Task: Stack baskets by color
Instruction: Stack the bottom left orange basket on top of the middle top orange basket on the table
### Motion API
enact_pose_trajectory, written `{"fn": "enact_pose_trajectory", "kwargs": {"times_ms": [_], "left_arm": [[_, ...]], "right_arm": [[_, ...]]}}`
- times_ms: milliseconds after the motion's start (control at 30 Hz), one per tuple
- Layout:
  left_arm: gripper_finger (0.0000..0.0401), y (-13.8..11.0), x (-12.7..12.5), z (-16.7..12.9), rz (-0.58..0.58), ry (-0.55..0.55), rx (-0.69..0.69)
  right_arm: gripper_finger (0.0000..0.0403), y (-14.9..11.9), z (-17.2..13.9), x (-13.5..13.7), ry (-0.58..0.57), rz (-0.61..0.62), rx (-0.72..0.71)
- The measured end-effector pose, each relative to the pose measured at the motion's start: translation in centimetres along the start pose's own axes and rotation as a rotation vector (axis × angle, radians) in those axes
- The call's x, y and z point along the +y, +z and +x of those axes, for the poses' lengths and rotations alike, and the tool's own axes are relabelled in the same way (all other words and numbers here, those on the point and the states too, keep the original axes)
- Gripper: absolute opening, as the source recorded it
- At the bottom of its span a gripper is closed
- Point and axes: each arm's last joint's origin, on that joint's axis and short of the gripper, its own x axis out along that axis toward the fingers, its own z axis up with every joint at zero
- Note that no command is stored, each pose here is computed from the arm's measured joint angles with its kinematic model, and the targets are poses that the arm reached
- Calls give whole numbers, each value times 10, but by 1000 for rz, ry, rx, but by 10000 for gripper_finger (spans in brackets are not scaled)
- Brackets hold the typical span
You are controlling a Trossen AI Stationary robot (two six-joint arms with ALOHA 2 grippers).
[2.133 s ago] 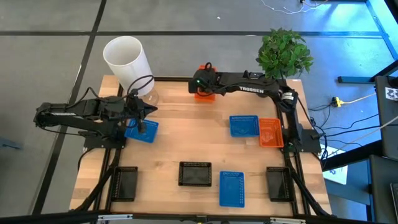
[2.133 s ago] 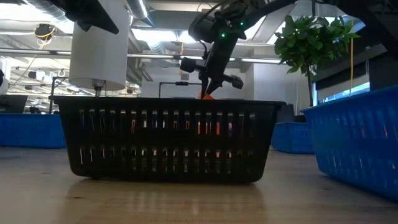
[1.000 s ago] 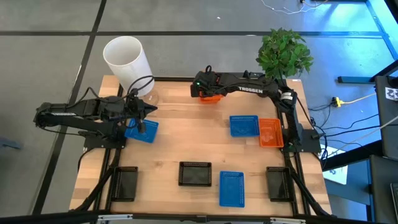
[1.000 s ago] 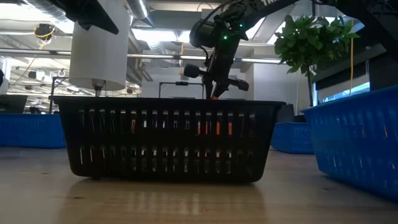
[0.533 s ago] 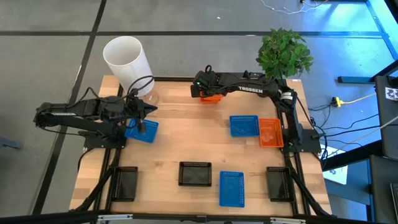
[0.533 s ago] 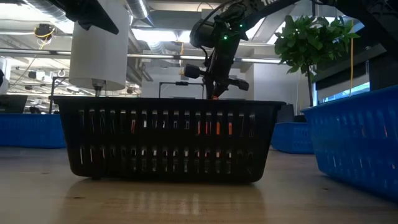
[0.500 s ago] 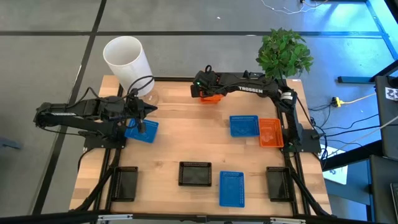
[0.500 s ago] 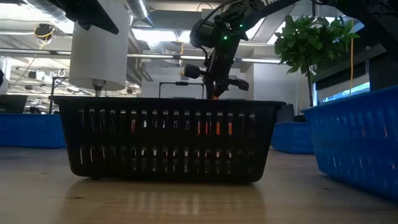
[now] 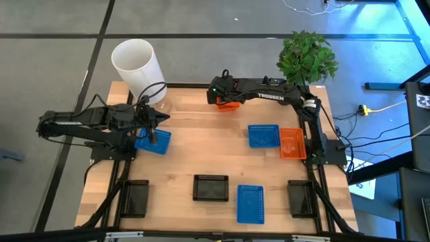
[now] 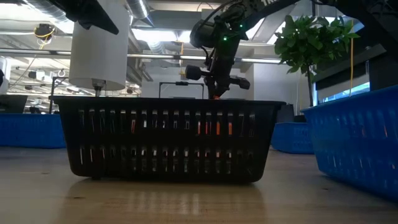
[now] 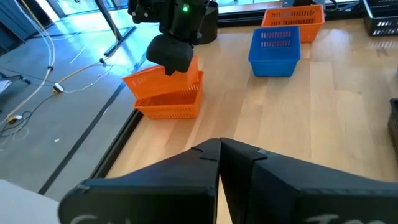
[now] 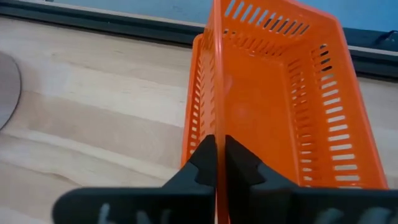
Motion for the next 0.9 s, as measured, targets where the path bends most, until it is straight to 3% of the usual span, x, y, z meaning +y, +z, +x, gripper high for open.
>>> {"fn": "enact_pose_trajectory", "kwargs": {"times_ms": [333, 567, 900], "left_arm": [[0, 0, 0, 0, 36, 16, 2], [0, 0, 1, 0, 51, 35, 4], [0, 0, 1, 0, 52, 44, 4]], "right_arm": [[30, -17, 33, 4, -13, -26, 100], [40, -11, 25, 3, 8, -14, 101], [2, 2, 9, 10, 48, -75, 88]]}}
